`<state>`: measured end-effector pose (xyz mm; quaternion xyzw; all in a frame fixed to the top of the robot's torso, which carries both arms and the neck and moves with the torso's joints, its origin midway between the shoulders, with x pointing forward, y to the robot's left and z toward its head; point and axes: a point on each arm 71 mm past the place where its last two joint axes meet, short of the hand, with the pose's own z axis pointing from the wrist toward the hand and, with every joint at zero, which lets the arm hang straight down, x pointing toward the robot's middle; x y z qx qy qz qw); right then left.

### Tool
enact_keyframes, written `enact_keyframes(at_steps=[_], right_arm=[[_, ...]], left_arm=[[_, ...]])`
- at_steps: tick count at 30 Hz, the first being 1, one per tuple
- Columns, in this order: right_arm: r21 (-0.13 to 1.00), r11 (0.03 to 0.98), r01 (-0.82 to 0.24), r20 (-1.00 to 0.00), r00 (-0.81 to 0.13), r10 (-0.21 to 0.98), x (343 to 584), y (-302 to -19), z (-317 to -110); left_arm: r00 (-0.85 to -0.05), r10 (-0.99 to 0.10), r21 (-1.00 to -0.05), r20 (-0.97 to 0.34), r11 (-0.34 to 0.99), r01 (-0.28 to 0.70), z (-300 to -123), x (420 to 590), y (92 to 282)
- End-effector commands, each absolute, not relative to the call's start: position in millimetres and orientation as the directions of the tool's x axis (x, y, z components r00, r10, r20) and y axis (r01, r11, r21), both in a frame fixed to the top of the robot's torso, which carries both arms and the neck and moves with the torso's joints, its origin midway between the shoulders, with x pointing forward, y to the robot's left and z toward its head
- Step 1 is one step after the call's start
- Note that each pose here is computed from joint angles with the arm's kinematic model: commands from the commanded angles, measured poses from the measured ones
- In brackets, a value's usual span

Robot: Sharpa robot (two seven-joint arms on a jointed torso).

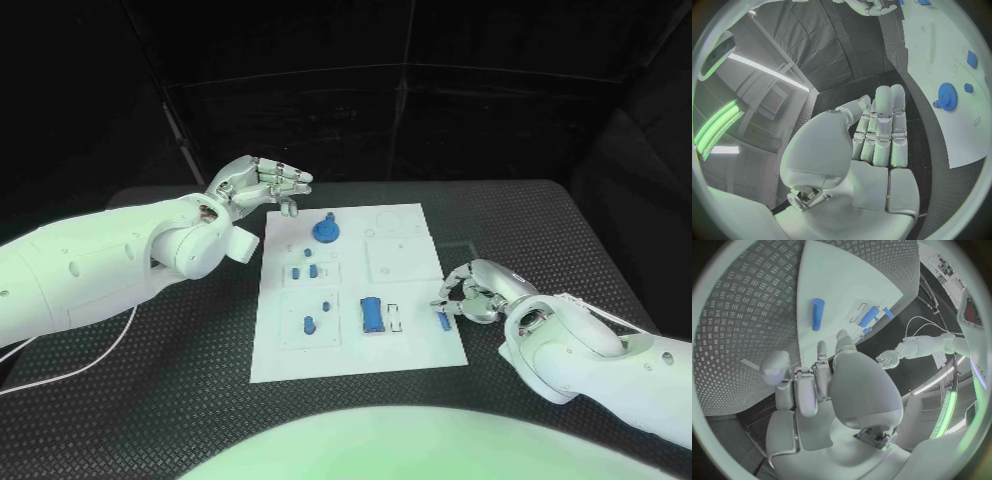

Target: Assemble the parts on the task board

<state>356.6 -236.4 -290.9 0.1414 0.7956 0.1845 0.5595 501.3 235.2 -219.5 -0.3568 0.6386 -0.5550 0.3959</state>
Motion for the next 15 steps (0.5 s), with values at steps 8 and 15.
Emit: enact_keyframes(at_steps=[8, 15], right_arm=[[0.343, 0.939, -0.024, -0.873, -0.378, 0.309, 356.0, -240.3, -294.8], [0.314, 0.949, -0.035, -0.868, -0.416, 0.271, 355.2, -239.5, -298.0]], left_arm=[[-0.439, -0.893, -0.993, -0.102, 0.120, -0.013, -218.2, 501.5, 234.6], [-0.437, -0.893, -0.993, -0.103, 0.121, -0.013, -218.3, 501.7, 235.3]])
